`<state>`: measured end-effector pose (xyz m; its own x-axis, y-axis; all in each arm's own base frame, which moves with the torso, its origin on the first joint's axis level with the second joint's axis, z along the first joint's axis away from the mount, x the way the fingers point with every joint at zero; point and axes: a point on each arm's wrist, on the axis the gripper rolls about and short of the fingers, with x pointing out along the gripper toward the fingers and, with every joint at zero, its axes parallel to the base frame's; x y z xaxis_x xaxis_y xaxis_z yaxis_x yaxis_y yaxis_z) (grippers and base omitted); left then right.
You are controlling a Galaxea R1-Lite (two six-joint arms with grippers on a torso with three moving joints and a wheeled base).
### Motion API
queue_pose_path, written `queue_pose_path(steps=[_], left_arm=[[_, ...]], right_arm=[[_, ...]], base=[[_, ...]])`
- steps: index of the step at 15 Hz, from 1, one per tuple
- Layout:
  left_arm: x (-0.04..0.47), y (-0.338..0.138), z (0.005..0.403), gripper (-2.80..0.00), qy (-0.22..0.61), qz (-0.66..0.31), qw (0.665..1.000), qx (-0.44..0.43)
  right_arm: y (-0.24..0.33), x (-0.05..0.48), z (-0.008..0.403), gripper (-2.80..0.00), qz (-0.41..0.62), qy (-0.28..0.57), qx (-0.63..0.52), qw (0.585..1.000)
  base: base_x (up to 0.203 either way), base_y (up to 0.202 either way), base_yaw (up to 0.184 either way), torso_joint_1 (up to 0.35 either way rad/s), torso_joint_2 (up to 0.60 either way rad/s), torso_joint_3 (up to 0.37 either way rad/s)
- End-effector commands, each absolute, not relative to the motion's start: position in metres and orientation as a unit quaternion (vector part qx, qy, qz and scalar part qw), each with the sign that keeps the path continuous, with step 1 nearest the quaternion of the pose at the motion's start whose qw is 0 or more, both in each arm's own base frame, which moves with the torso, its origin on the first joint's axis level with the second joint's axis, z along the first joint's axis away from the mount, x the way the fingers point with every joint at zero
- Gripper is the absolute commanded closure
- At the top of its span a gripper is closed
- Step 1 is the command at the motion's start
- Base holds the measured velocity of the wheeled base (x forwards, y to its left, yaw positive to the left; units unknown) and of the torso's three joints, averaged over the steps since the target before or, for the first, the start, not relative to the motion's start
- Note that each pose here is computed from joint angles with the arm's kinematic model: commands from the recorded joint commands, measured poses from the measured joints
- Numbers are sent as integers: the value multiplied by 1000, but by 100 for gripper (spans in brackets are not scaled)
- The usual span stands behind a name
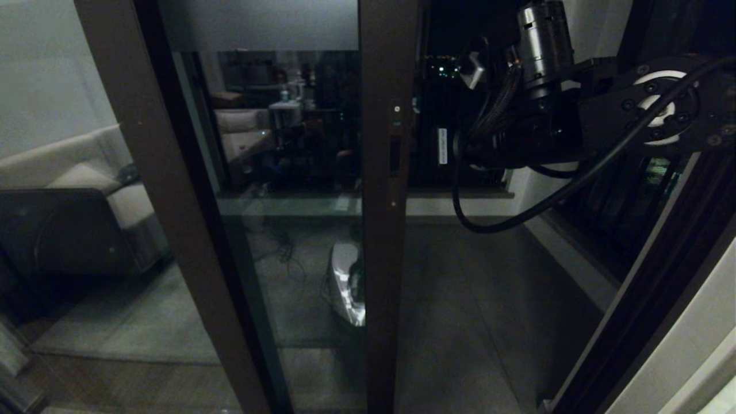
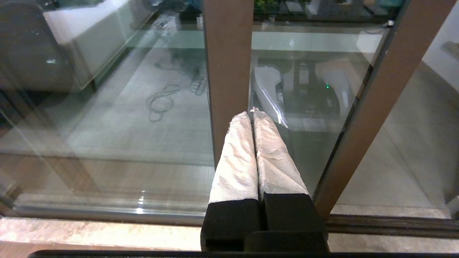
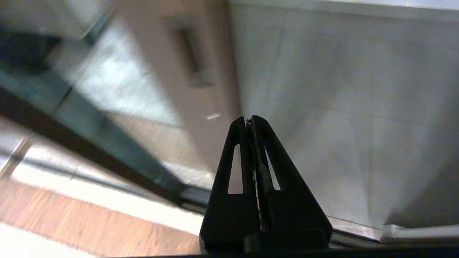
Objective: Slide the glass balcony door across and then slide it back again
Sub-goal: Close the slid door
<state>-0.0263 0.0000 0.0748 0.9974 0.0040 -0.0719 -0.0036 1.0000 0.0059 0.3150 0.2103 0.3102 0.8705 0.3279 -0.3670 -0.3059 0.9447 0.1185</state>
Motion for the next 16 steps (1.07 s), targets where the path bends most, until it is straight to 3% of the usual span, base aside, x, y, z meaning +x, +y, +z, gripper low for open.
queue_pose_path(steps=[1,5,6,16], left_arm=[[-26,0,75,0,37,2,999,3],[-26,0,75,0,36,2,999,3],[-26,0,75,0,37,2,999,3],[-26,0,75,0,36,2,999,3]], right_arm=[[228,308,307,0,187,198,23,962],[239,304,308,0,201,195,27,960],[242,308,307,-280,200,194,26,960],[243,340,289,-280,155,165,9,974]], base=[[0,0,0,0,0,0],[0,0,0,0,0,0],[0,0,0,0,0,0],[0,0,0,0,0,0]])
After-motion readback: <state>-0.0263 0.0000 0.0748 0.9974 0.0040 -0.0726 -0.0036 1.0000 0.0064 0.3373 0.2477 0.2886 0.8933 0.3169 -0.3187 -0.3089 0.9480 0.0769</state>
